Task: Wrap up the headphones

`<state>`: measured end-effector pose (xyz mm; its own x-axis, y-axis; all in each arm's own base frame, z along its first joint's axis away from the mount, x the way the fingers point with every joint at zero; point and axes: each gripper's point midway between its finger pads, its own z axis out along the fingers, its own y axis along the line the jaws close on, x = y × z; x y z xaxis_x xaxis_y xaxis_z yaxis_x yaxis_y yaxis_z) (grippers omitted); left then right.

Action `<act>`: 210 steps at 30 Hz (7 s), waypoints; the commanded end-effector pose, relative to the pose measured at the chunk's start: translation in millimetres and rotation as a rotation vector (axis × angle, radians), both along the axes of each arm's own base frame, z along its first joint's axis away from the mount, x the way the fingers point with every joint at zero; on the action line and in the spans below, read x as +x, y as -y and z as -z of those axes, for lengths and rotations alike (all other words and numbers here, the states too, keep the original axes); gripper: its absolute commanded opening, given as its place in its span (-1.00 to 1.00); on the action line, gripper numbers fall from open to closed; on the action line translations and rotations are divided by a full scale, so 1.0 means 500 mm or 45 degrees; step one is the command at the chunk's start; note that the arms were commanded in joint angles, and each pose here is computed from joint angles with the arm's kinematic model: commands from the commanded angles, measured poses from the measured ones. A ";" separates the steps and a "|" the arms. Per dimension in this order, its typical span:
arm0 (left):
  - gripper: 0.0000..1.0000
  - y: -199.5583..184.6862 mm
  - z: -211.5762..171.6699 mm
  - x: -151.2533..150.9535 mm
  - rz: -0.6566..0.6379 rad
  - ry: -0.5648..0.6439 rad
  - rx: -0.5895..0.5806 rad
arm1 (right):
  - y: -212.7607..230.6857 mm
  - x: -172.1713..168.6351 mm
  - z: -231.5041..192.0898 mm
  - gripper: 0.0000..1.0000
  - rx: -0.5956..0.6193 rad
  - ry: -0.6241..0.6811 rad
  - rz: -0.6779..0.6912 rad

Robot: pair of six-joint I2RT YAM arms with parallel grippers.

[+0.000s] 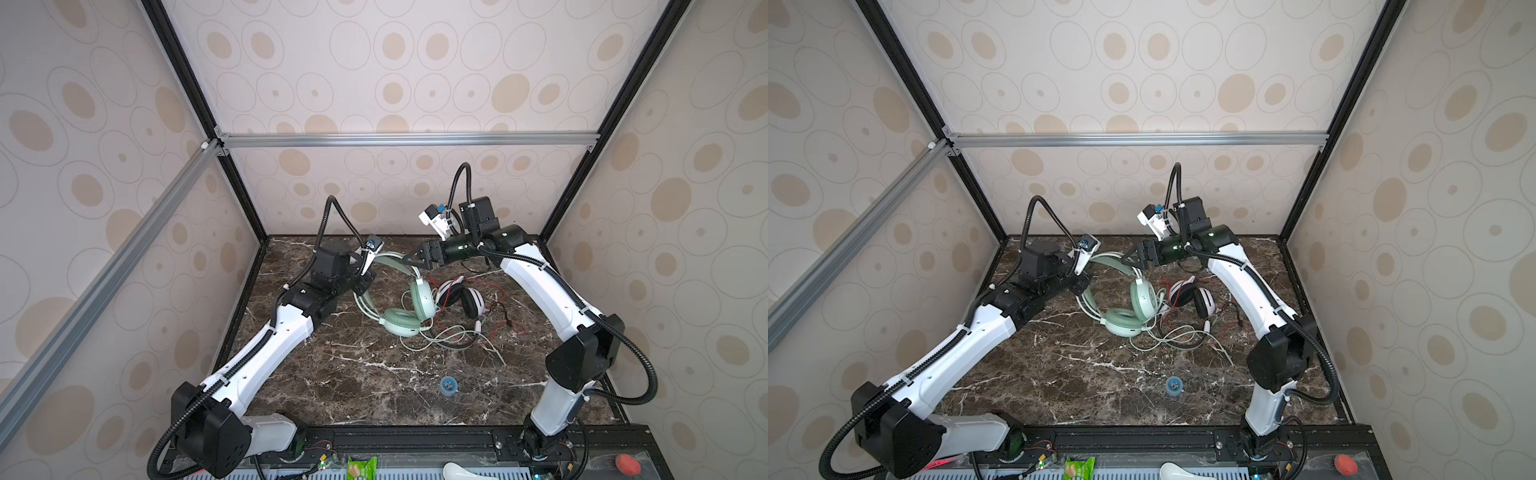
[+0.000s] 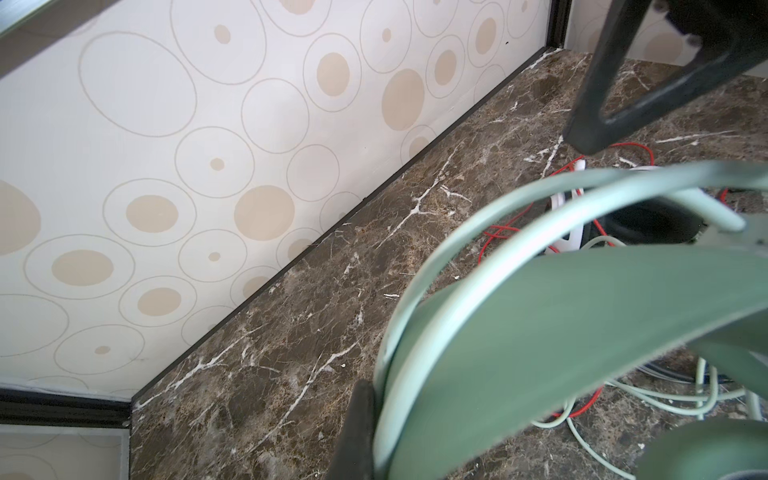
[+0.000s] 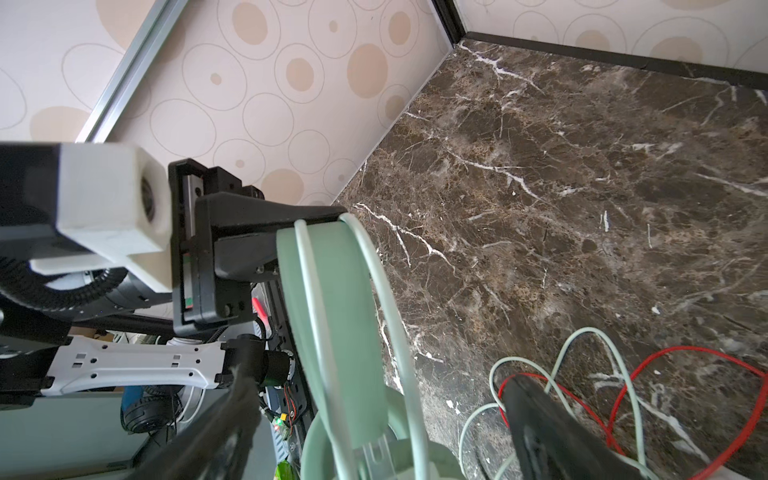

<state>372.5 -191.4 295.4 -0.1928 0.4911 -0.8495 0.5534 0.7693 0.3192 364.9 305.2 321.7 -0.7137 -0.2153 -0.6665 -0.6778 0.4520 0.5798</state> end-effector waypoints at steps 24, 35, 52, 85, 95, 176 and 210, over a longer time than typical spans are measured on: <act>-0.93 0.024 -0.037 0.005 0.039 0.080 -0.119 | -0.089 -0.029 0.068 -0.20 0.086 -0.169 -0.205; 0.22 0.003 0.065 0.014 -0.120 -0.105 -0.195 | -0.085 0.001 0.099 -0.85 0.009 -0.136 -0.135; 0.96 -0.147 0.178 -0.033 -0.583 -0.643 -0.864 | -0.075 0.149 0.117 -0.92 -0.549 0.566 0.268; 0.96 -0.327 0.293 0.006 -0.900 -0.765 -1.132 | -0.222 -0.112 0.424 -0.22 -1.156 0.754 -0.082; 0.96 -0.345 0.301 0.001 -0.983 -0.751 -1.122 | -0.260 -0.164 0.451 0.36 -1.046 0.663 -0.194; 0.27 -0.256 0.563 -0.102 -1.103 -1.085 -0.282 | 0.028 -0.051 0.163 1.00 -0.661 0.370 0.484; -1.00 -0.283 0.495 -0.052 -1.122 -0.857 -0.102 | 0.035 -0.050 0.117 0.98 -0.555 0.461 0.439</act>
